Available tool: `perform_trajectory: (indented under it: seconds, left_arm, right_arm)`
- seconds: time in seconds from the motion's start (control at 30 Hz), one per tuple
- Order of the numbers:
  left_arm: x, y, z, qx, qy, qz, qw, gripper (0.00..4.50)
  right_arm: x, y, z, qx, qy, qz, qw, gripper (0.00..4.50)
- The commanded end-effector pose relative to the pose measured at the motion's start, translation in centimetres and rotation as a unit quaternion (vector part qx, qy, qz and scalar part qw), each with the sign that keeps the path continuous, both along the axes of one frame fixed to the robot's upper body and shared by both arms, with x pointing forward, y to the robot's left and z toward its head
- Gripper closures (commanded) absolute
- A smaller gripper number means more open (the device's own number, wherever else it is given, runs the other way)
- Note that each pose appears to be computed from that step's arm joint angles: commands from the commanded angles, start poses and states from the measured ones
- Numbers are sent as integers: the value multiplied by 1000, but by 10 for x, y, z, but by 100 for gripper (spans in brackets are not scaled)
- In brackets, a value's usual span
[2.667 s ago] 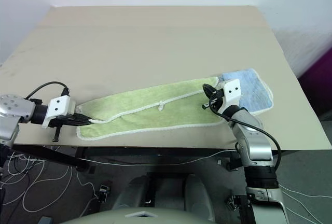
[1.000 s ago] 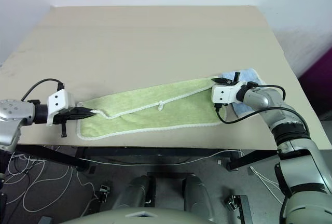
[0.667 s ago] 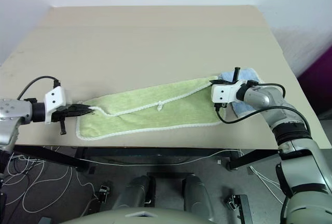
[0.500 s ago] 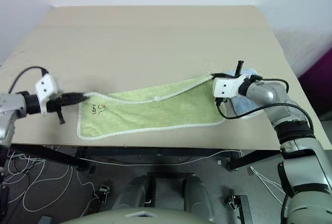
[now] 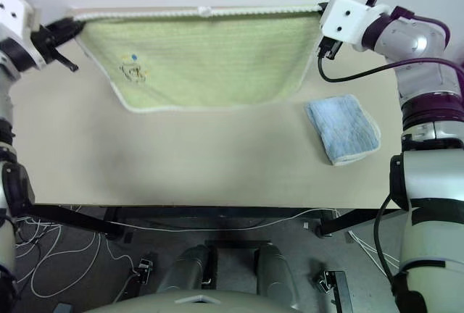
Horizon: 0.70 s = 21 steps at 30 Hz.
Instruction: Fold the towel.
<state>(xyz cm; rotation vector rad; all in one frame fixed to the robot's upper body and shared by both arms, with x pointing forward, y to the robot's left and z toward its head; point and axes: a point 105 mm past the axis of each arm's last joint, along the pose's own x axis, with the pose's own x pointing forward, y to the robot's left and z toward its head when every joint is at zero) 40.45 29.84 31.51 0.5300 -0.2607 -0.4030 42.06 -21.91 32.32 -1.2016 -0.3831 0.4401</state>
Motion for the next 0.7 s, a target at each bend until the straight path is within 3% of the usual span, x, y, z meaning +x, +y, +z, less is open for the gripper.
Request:
perform_trajectory:
  seconds: [0.03, 0.17, 0.3, 0.37, 0.57, 0.7]
  left_arm:
    - [-19, 19, 7, 17, -2, -8, 1000, 450]
    - [-39, 21, -35, 37, 68, -62, 995, 450]
    - [-76, 16, -97, 78, 191, -125, 970, 450]
    - [-92, 18, -115, 88, 238, -133, 958, 450]
    - [-128, 29, -139, 87, 320, -127, 935, 450]
    - [-143, 32, -144, 80, 348, -121, 926, 450]
  right_arm:
    - [-25, -23, 17, 42, 3, 23, 999, 448]
    - [-50, -17, -26, 44, 91, 74, 992, 448]
    - [-86, -2, -82, 48, 204, 112, 971, 448]
    - [-103, 5, -100, 55, 248, 124, 959, 448]
    - [-156, 18, -144, 59, 383, 142, 911, 448]
    - [-178, 16, -157, 59, 438, 143, 886, 448]
